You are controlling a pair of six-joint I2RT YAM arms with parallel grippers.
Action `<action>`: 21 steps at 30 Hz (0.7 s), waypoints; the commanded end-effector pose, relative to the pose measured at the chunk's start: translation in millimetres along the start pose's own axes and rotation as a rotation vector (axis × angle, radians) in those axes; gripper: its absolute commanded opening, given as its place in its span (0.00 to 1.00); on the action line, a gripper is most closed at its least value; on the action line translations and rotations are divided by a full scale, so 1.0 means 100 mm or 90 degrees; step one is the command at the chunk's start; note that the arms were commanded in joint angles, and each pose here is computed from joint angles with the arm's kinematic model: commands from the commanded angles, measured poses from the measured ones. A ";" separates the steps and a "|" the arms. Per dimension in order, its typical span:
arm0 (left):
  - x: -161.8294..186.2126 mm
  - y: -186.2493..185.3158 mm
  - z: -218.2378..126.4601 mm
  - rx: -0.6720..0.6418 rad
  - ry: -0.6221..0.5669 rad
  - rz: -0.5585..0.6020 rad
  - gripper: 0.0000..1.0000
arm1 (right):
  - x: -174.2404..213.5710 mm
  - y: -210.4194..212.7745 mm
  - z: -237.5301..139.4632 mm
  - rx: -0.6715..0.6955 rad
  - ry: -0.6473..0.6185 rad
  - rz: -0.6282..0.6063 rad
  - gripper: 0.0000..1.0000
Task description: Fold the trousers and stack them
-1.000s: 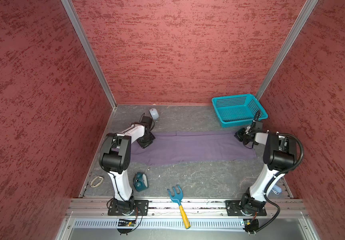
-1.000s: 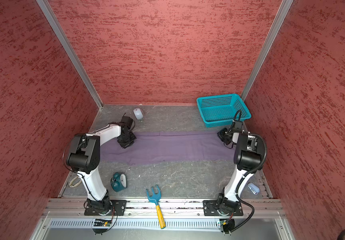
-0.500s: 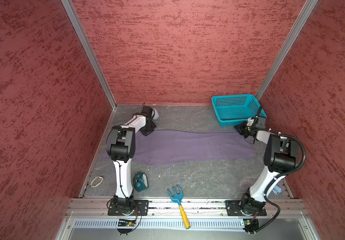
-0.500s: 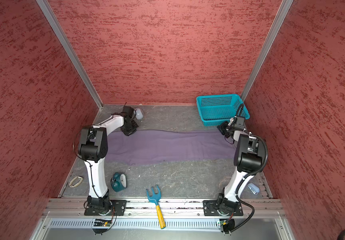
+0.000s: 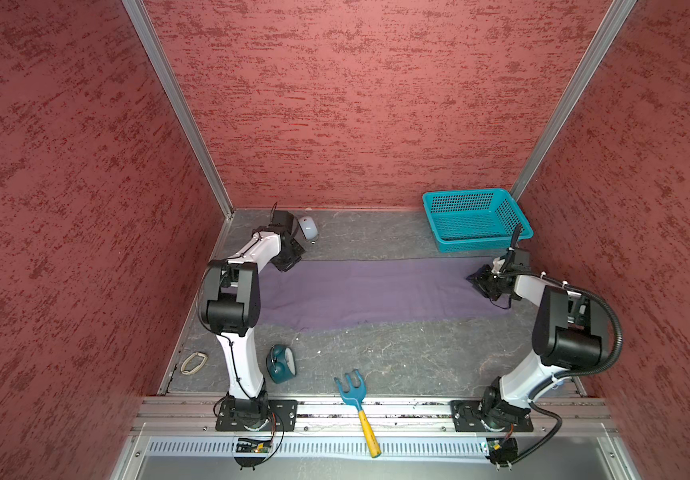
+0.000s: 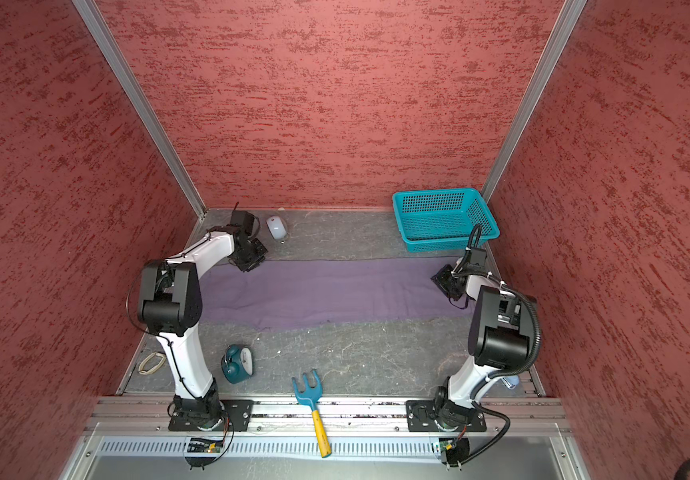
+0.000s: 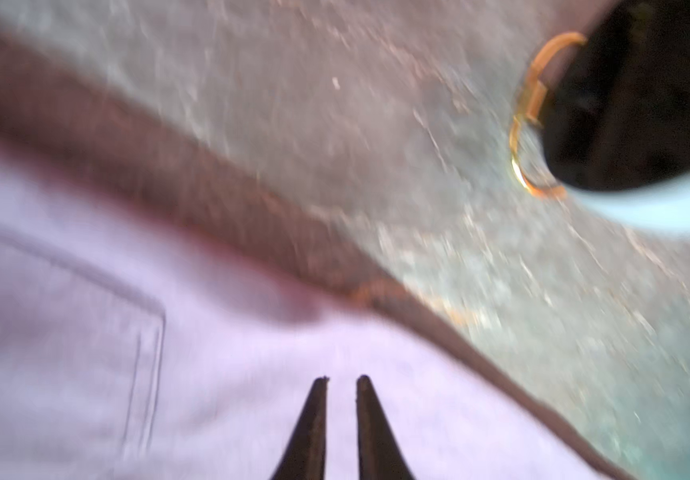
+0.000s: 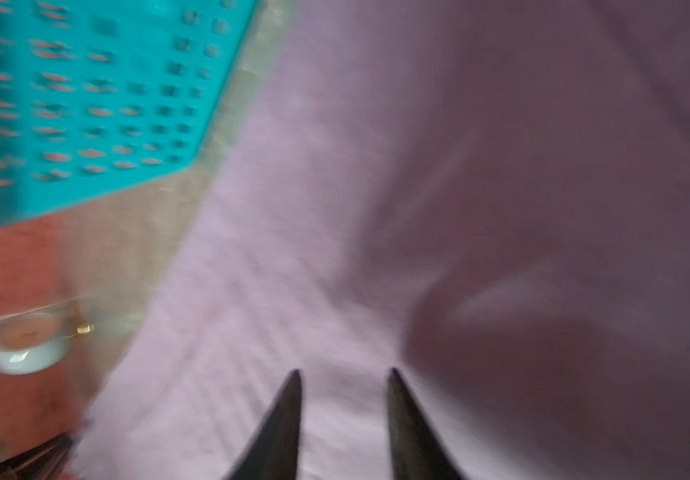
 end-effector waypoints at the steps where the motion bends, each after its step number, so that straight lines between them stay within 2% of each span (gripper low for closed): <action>1: 0.16 -0.38 -0.27 0.060 -0.024 0.062 0.22 | -0.05 -0.34 -0.32 0.135 -0.052 0.021 0.50; 5: 0.56 -0.95 -0.43 0.128 -0.023 0.169 0.25 | -0.02 -0.53 -0.56 0.179 -0.070 0.046 0.59; 12: 1.29 -2.03 -0.59 0.281 -0.024 0.359 0.28 | -0.03 -0.67 -0.84 0.247 -0.091 0.031 0.70; 15: 1.61 -2.44 -0.58 0.354 0.023 0.411 0.32 | 0.00 -0.70 -0.76 0.240 -0.063 0.036 0.66; 18: 1.91 -2.71 -0.60 0.377 0.062 0.465 0.26 | 0.01 -0.74 -0.64 0.238 -0.041 0.044 0.55; 21: 2.11 -2.84 -0.62 0.375 0.063 0.518 0.24 | -0.02 -0.72 -0.56 0.233 -0.037 0.050 0.52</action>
Point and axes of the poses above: each gripper's point midway between its finger pads, its own z axis out along the fingers, its own y axis along the line the jaws close on, x = y × z, the point moved 1 cm from there along -z, back along the fingers, and after that the axes turned 12 degrees about z, right-handed, at the moved point
